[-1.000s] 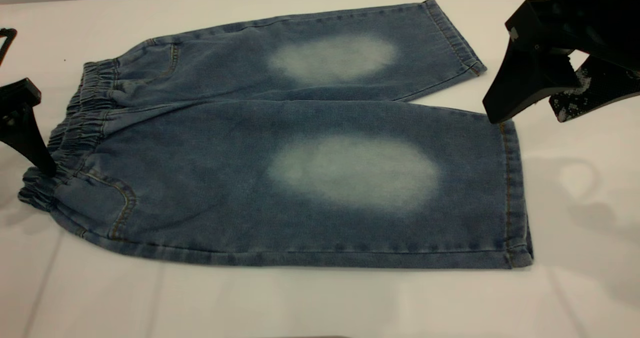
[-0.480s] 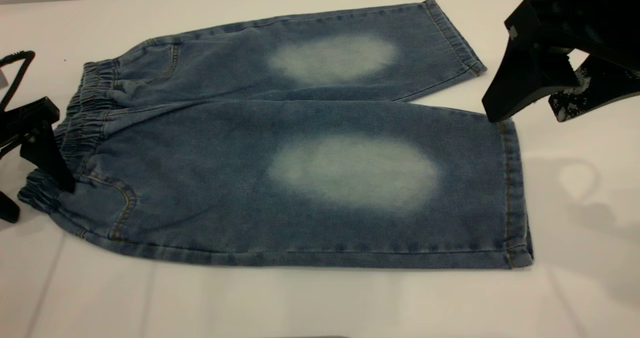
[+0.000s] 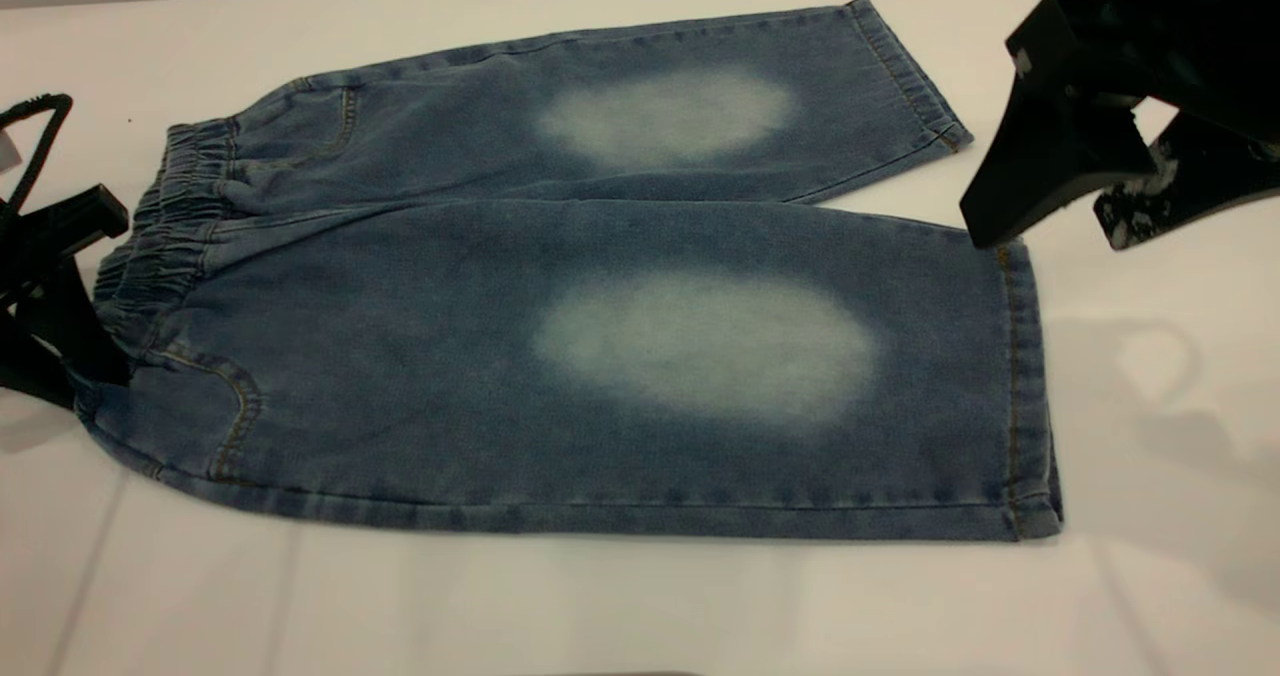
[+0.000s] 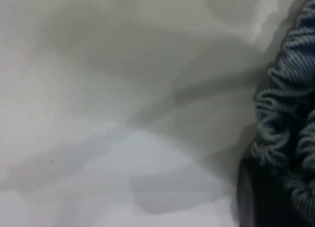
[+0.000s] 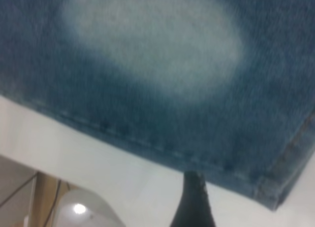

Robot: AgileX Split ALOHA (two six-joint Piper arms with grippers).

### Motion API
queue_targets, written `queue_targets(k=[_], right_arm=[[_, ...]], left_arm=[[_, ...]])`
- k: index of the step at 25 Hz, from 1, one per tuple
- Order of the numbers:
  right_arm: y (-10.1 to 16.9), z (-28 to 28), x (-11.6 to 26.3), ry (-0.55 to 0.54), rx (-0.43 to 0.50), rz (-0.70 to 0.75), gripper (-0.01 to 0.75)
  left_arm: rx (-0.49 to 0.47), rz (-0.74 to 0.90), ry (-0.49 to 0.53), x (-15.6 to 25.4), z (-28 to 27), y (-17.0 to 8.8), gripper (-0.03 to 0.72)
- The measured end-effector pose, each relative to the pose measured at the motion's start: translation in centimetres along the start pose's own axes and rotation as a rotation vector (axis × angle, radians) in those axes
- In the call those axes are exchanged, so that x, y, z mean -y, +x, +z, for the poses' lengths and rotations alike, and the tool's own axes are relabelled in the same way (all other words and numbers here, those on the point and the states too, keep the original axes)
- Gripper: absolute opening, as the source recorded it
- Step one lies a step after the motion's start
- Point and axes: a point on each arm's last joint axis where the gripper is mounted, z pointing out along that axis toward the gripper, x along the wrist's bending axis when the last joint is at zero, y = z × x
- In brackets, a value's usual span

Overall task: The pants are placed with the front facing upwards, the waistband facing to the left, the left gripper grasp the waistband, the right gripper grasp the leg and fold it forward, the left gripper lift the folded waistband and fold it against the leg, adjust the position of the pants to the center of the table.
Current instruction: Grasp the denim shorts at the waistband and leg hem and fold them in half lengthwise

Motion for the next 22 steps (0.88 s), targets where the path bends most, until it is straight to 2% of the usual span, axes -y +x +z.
queue_targets(k=[2,6,10,12,17,22], right_arm=[[0.1,0.0,0.4,0.043,-0.006,-0.011,0.48],[0.0,0.1,1.3,0.108,-0.013,-0.017,0.48],[-0.9,0.9,3.5,0.158,-0.004,-0.018,0.48],[-1.0,1.2,4.0,0.149,-0.009,-0.011,0.48],[-0.9,1.7,4.3,0.134,-0.055,0.06,0.48],[-1.1,3.6,4.8,0.21,-0.088,0.137,0.479]], left_arm=[[0.006,0.018,0.009,-0.1,-0.1,-0.1,0.083],[0.024,0.078,0.019,-0.2,-1.3,-0.7,0.078],[0.056,0.121,-0.046,-0.4,-4.4,-1.6,0.078],[0.072,0.135,-0.087,-0.4,-5.9,-2.1,0.078],[0.1,0.158,-0.148,-0.3,-8.2,-2.7,0.077],[0.135,0.183,-0.128,-0.1,-8.4,-3.1,0.077]])
